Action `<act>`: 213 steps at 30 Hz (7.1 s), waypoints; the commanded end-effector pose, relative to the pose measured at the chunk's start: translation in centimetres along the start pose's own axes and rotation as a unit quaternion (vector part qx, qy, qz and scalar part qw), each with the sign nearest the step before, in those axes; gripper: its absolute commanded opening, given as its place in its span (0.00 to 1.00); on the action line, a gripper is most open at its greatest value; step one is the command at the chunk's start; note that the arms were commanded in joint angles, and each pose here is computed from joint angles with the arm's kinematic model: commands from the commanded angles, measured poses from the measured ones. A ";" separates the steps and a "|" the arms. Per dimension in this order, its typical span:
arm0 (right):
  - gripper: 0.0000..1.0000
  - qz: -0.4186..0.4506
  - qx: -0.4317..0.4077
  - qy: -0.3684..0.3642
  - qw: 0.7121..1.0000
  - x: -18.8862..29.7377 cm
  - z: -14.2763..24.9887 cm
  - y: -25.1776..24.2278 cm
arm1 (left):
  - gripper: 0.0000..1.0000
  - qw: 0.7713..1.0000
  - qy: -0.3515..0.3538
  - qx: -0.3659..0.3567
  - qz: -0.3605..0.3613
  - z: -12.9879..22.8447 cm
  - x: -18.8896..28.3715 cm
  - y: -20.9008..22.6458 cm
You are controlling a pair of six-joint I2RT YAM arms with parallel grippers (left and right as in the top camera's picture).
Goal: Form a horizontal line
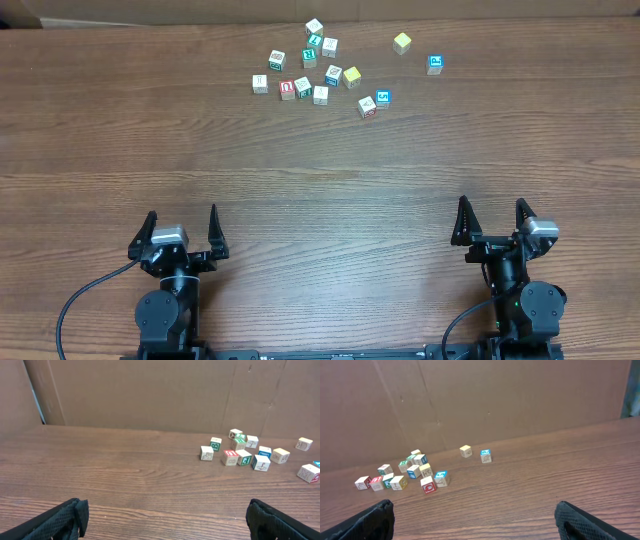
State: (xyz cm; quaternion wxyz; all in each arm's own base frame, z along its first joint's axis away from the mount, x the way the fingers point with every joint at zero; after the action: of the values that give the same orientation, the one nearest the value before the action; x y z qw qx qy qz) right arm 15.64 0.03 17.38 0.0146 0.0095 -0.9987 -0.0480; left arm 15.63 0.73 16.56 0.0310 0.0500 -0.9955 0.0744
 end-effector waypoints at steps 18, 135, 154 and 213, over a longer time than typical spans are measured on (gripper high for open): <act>1.00 -0.001 0.004 -0.002 1.000 0.0 0.2 0.0 | 1.00 1.000 -0.003 -0.009 -0.008 0.1 0.0 0.2; 1.00 -0.001 0.004 -0.002 1.000 0.0 0.2 0.0 | 0.92 0.928 0.370 -0.049 -0.003 9.1 -38.4 -9.9; 1.00 -0.001 0.004 -0.002 1.000 0.0 0.2 0.0 | 0.18 0.958 0.283 -0.040 -0.009 -9.9 -32.9 -10.9; 1.00 -0.001 0.004 -0.002 1.000 0.0 0.2 0.0 | 0.40 0.806 0.564 -0.151 -0.097 7.7 -15.5 10.1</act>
State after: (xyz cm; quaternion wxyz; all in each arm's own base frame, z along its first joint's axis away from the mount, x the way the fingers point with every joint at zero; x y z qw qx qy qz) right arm 15.63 0.02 17.41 0.0137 0.0094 -0.9987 -0.0478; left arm 30.63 11.06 8.71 0.5711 0.1227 -0.8066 -0.0908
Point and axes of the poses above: each gripper's point midway between its finger pads, its own x axis back along the fingers, its own y axis along the line the jaws close on, z = x × y, the point moved 9 cm from there along x, back along the fingers, and after that the axes turned 6 degrees about x, right-handed, at the moved point
